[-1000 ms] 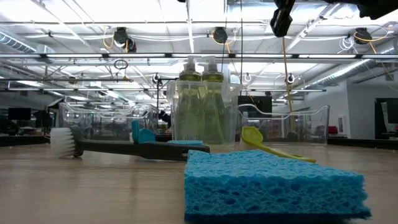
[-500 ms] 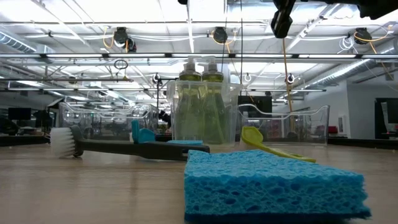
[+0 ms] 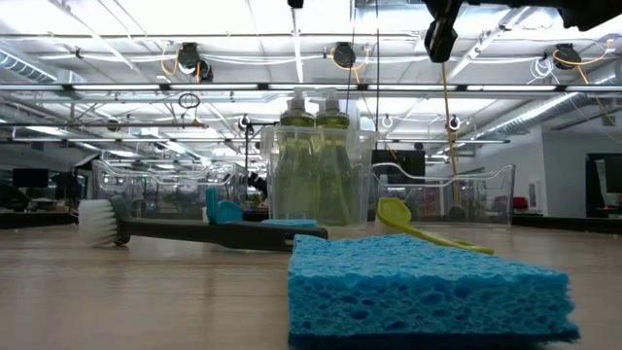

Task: Pick & Place Kitchen Sink Supplies
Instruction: Put the red dish brush into the left transparent bin

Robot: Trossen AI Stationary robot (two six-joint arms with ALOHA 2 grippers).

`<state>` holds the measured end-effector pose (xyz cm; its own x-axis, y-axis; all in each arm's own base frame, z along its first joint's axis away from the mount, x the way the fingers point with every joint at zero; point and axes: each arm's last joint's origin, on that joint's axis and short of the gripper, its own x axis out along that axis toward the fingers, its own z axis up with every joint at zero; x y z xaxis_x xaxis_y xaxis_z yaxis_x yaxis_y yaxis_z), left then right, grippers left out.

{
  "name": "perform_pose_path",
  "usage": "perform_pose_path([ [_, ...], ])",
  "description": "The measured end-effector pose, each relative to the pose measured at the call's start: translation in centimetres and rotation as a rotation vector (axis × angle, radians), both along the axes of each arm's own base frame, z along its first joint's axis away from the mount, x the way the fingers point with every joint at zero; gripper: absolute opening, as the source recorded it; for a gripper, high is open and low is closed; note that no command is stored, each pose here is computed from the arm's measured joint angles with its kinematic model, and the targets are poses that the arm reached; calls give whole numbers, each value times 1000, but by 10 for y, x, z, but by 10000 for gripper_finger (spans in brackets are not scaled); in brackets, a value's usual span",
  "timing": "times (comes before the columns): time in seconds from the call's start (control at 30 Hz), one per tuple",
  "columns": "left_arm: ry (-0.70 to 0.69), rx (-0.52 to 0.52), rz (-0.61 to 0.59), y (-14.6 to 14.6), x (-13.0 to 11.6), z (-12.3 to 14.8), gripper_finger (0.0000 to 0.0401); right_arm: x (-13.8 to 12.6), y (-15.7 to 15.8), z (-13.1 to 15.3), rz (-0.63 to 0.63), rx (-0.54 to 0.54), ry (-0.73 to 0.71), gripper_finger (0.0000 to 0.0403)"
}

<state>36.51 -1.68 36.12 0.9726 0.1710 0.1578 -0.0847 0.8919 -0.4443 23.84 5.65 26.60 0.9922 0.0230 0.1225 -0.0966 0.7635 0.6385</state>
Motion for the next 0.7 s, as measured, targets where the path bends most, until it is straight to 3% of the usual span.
perform_pose_path([
  [0.23,6,-25,0,4,1,-2,252,0,0,0,1,4,2,53],
  [0.33,11,-17,0,4,1,-2,207,0,0,0,2,10,4,53],
  [0.6,11,15,-26,3,1,-2,42,0,0,-1,3,12,6,53],
  [0.7,6,23,-52,5,1,-1,35,0,0,-1,4,10,6,53],
])
